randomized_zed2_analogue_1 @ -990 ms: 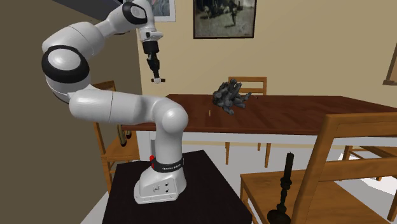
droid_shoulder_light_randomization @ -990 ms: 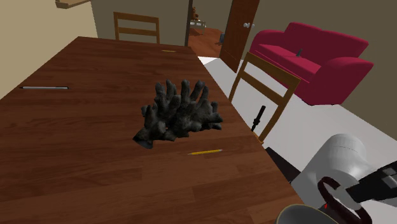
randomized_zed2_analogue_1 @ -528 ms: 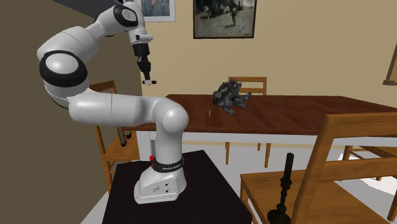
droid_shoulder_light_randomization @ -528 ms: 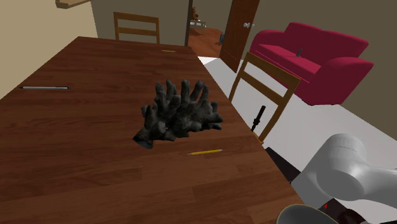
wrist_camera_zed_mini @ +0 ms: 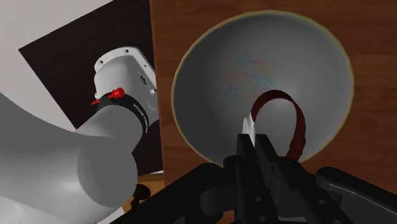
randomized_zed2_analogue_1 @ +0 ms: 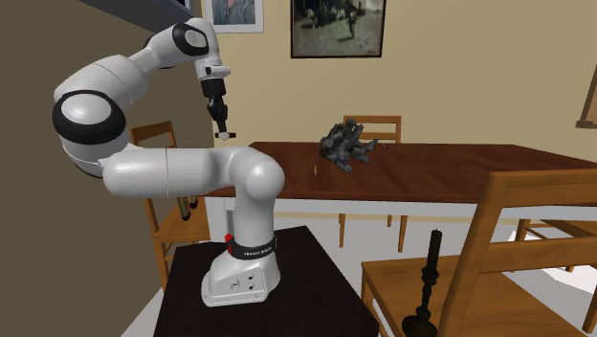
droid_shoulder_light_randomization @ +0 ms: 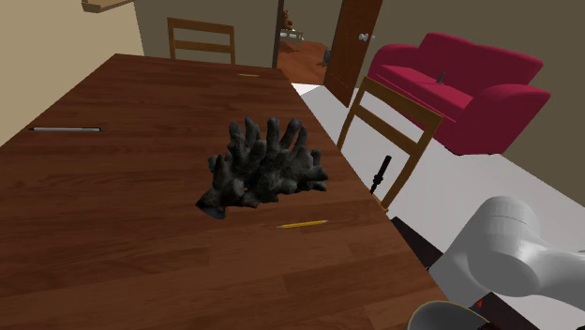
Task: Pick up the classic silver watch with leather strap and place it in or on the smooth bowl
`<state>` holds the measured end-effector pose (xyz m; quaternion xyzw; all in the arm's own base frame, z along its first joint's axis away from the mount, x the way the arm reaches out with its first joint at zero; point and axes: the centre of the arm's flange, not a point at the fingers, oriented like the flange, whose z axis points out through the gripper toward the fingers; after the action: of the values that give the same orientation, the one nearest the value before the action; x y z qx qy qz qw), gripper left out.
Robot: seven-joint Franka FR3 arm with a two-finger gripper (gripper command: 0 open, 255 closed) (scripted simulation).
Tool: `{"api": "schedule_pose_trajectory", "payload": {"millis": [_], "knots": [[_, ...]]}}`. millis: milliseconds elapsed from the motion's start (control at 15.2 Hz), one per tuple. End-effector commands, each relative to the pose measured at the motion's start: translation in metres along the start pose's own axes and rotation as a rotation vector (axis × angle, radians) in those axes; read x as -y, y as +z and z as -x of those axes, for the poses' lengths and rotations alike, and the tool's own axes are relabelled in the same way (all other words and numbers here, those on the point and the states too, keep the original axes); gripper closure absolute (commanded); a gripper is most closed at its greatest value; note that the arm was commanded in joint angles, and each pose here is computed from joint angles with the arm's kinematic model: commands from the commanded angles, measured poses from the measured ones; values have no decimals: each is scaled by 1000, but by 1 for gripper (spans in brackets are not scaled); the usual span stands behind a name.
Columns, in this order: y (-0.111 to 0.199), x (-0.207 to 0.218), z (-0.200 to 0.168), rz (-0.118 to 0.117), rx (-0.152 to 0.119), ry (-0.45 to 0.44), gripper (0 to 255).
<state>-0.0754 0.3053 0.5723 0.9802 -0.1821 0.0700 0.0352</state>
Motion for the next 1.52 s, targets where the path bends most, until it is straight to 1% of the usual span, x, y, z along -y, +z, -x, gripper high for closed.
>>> {"api": "schedule_pose_trajectory", "payload": {"millis": [0,396,924,990,1320,1452], "knots": [[11,1,2,0,0,0,255],[41,2,6,0,0,0,255],[41,2,6,0,0,0,255],[41,2,6,0,0,0,0],[41,2,6,0,0,0,0],[15,2,6,0,0,0,0]]}}
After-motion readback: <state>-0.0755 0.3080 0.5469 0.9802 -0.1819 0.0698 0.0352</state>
